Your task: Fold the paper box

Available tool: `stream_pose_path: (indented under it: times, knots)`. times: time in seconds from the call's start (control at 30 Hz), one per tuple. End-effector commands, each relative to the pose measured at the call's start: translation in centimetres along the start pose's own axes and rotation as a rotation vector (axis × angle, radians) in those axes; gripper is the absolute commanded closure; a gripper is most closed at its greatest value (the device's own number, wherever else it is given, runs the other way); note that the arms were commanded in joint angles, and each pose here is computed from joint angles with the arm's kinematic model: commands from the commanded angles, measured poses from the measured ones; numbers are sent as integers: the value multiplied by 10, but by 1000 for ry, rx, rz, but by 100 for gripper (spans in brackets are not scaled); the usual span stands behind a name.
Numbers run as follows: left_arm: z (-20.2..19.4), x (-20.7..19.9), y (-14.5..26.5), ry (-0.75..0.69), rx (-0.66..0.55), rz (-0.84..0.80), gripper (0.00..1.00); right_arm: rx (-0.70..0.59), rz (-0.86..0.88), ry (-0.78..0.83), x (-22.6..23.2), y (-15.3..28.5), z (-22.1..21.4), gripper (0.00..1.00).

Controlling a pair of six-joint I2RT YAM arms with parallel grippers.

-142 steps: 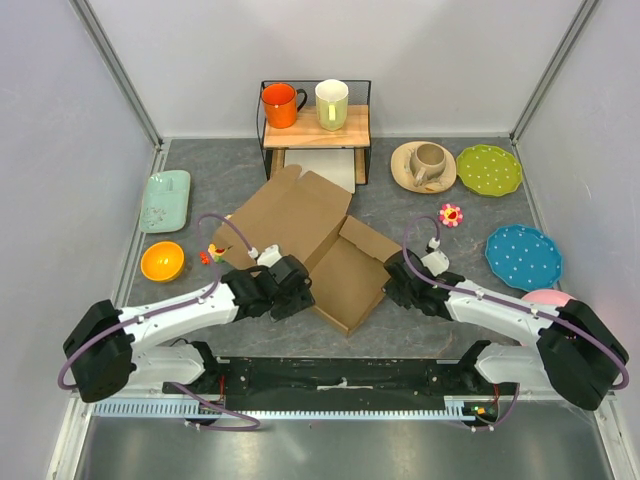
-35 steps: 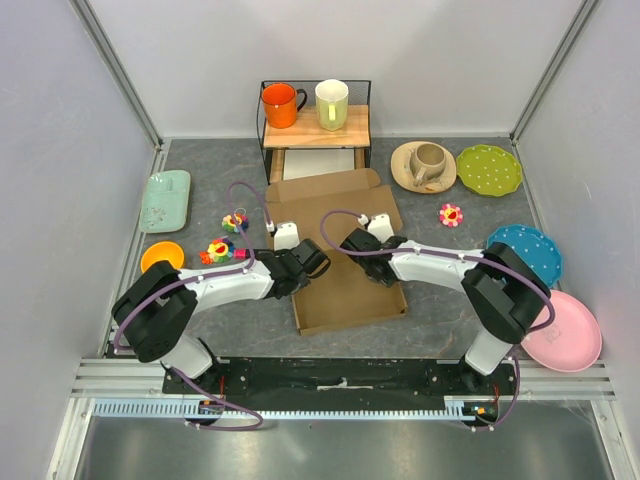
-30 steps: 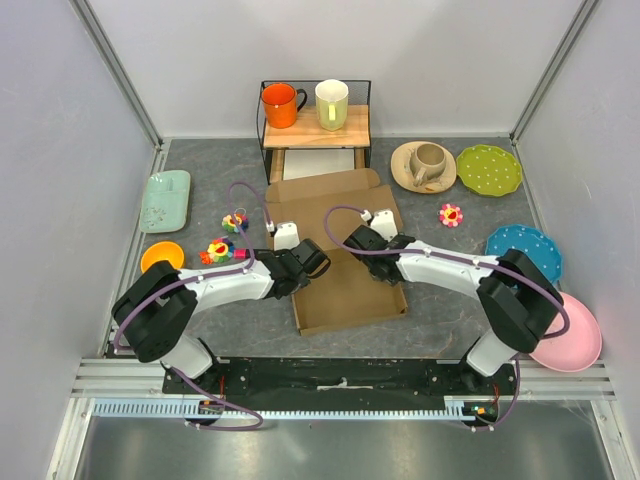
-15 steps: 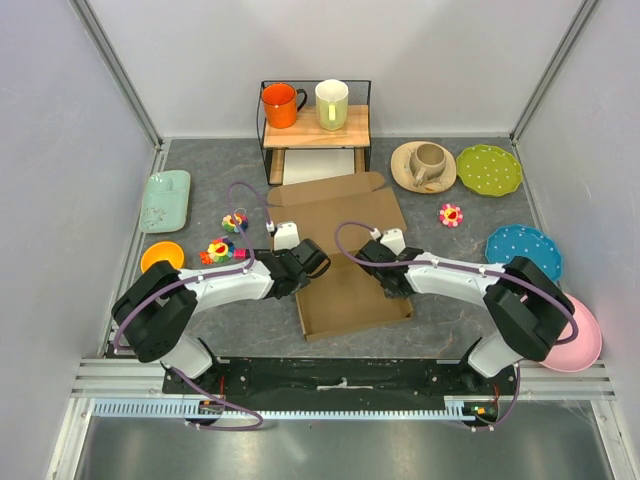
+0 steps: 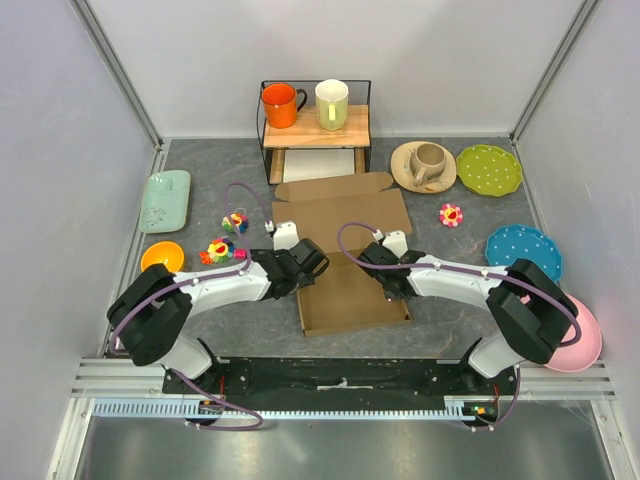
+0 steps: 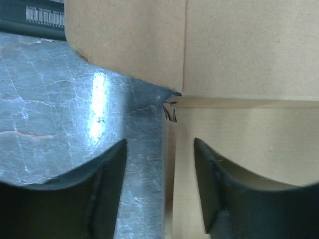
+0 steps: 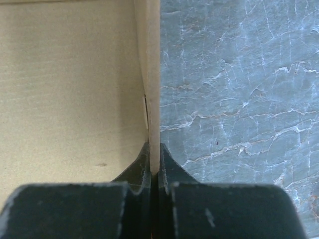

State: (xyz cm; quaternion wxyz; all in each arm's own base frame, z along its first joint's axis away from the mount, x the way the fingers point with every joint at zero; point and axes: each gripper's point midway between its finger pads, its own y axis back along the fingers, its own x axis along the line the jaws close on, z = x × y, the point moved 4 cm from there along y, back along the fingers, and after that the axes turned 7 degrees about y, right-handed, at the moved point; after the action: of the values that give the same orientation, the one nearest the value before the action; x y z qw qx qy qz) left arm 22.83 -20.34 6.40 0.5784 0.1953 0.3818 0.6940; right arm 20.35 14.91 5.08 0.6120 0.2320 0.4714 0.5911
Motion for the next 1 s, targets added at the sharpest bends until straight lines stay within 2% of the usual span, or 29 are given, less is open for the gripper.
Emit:
stream_pose_path:
  times: [0.0, 0.07, 0.17, 0.3, 0.53, 0.57, 0.63, 0.67, 0.73, 0.83, 0.87, 0.97]
  knots:
    - [13, -10, 18, 26, -16, -93, 24, -15, -63, -48, 0, -13, 2, 100]
    - [12, -8, 23, 26, -5, -116, 19, -32, -56, -58, 4, -12, 10, 100]
    - [9, -6, 32, 34, 20, -155, 17, -54, -63, -66, 6, -13, 19, 100]
    - [-4, 1, 34, 42, 80, -169, 29, -87, -68, -101, 8, -15, 28, 100]
    - [-30, 3, 18, -16, 177, -150, 41, -119, -73, -172, 14, -24, 45, 100]
    - [-31, 3, 17, -20, 177, -143, 52, -119, -76, -173, 13, -25, 46, 100]
    - [-31, 3, 13, -30, 174, -133, 68, -124, -72, -179, 12, -23, 49, 100]
    - [-30, 2, 13, -33, 169, -132, 85, -128, -67, -182, 12, -22, 51, 100]
    - [-28, 3, 12, -40, 154, -124, 98, -134, -57, -178, 10, -17, 52, 100]
    - [-24, 3, 10, -47, 126, -107, 98, -144, -40, -172, 5, -8, 53, 85]
    - [-21, 3, 10, -45, 117, -103, 98, -149, -36, -172, 4, -5, 54, 72]
    - [-15, 1, 8, -40, 88, -88, 98, -162, -28, -173, -1, 5, 57, 53]
